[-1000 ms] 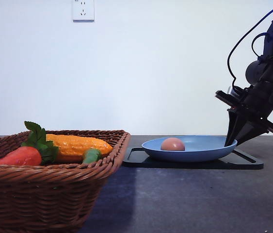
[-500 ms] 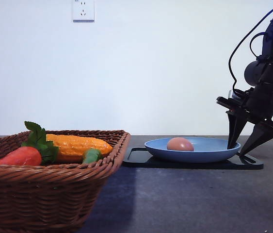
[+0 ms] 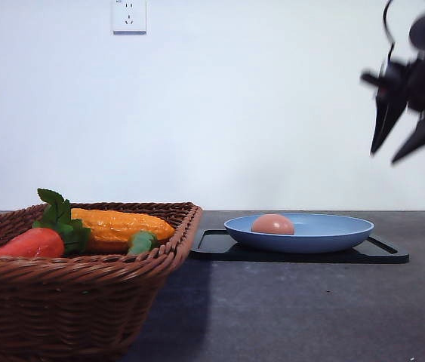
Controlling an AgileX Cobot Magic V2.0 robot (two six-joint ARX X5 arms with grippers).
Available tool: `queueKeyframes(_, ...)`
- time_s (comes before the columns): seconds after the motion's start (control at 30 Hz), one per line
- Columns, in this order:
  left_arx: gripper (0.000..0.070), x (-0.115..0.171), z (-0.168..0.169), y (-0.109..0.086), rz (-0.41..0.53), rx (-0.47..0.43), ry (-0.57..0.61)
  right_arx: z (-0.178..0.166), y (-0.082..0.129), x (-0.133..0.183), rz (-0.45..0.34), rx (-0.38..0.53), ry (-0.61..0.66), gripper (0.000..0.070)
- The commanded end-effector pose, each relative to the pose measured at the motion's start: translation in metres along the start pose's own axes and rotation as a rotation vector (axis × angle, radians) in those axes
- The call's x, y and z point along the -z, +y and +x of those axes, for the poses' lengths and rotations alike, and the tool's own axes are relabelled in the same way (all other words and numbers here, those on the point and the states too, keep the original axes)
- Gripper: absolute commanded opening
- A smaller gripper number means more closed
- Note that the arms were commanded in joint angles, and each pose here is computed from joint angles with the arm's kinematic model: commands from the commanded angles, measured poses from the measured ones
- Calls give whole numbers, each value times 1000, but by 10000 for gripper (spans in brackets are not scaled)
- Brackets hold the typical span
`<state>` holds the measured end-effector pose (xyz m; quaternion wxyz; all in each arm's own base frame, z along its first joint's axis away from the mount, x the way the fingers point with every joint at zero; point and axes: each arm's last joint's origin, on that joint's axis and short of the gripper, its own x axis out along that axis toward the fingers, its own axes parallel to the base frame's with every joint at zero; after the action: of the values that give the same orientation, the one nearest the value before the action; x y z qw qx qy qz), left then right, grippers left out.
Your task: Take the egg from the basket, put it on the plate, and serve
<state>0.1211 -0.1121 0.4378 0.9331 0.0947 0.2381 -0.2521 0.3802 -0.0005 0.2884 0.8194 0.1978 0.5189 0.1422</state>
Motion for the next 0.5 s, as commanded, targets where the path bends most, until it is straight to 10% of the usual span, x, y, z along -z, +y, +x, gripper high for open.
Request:
queueKeyframes(0.0, 126, -8, 2, -1, 65, -5, -26, -12, 12, 0, -35, -11, -24, 117)
queueKeyframes(0.1, 0, -10, 12, -1, 107, -19, -13, -41, 38, 10, -112, -33, -71, 46)
queueKeyframes(0.47, 0, -1, 37, 36, -1, -162, 23, -107, 128, 72, -458, 133, -234, 0)
